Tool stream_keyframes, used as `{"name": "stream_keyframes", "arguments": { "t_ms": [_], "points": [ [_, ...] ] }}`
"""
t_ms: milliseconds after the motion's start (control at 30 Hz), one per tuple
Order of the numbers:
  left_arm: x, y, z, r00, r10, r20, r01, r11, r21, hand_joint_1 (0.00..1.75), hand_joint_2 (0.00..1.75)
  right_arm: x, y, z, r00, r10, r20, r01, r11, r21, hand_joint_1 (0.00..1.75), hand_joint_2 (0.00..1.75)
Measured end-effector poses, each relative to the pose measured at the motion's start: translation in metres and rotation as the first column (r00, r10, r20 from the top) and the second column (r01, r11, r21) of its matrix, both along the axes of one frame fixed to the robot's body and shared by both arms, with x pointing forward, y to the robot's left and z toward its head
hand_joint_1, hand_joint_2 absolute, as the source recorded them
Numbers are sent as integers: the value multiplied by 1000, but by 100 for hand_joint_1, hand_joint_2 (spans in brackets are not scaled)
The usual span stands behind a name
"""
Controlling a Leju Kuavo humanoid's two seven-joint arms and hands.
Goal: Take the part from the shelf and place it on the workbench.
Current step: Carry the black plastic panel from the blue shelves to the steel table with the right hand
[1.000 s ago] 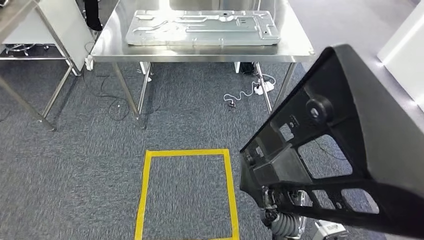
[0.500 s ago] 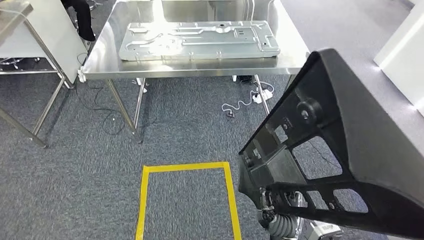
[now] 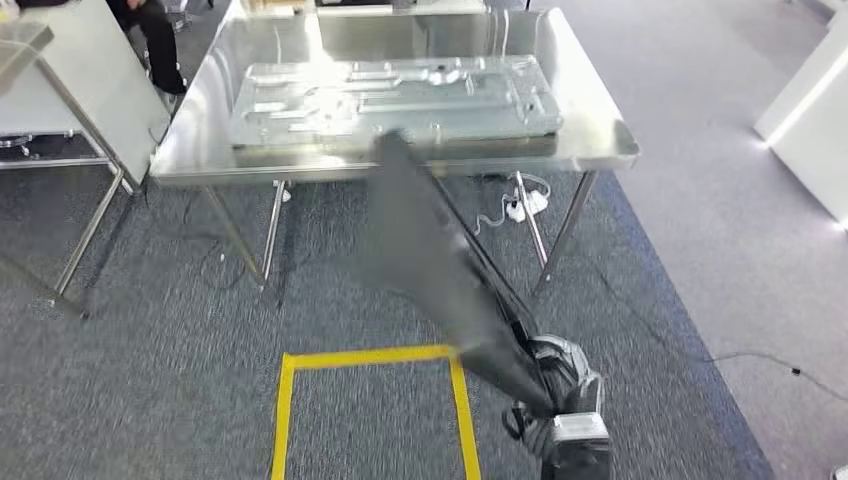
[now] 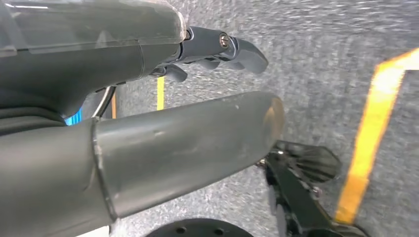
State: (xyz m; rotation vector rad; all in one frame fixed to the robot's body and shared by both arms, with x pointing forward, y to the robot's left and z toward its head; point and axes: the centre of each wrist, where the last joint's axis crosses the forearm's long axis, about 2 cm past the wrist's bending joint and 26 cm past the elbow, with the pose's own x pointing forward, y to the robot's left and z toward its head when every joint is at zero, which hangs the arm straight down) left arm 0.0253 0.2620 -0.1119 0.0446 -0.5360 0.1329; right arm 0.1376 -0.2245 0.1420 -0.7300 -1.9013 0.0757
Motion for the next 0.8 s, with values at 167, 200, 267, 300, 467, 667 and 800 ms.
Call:
{"name": "stream_keyframes", "arguments": {
  "t_ms": [167,200,267,300,467,667,800],
  "points": [
    [3,2,0,999,-36,-3,36,999,2,0,0,26,-14,3,993,-114,-22,105,964,-246,175,175],
    [1,3,0,999,-43,-12,43,999,3,0,0,31,-19,2,991,-130,-30,116,951,-285,175,175],
    [-3,5,-1,998,-57,-26,57,998,6,0,0,41,-29,0,987,-158,-36,135,925,-356,175,175],
    [-4,7,-1,998,-63,-31,63,998,9,0,0,45,-34,-1,986,-165,-35,140,914,-381,175,175],
    [-6,11,-1,995,-86,-40,87,996,13,0,0,60,-47,-1,979,-200,-43,156,867,-473,175,175],
    [0,12,-1,993,-117,-32,118,993,13,0,0,89,-65,2,971,-229,-62,147,785,-602,175,175],
    [-1,13,-1,990,-137,-32,138,990,13,0,0,110,-74,1,967,-234,-98,113,745,-658,175,175]
  ]
}}
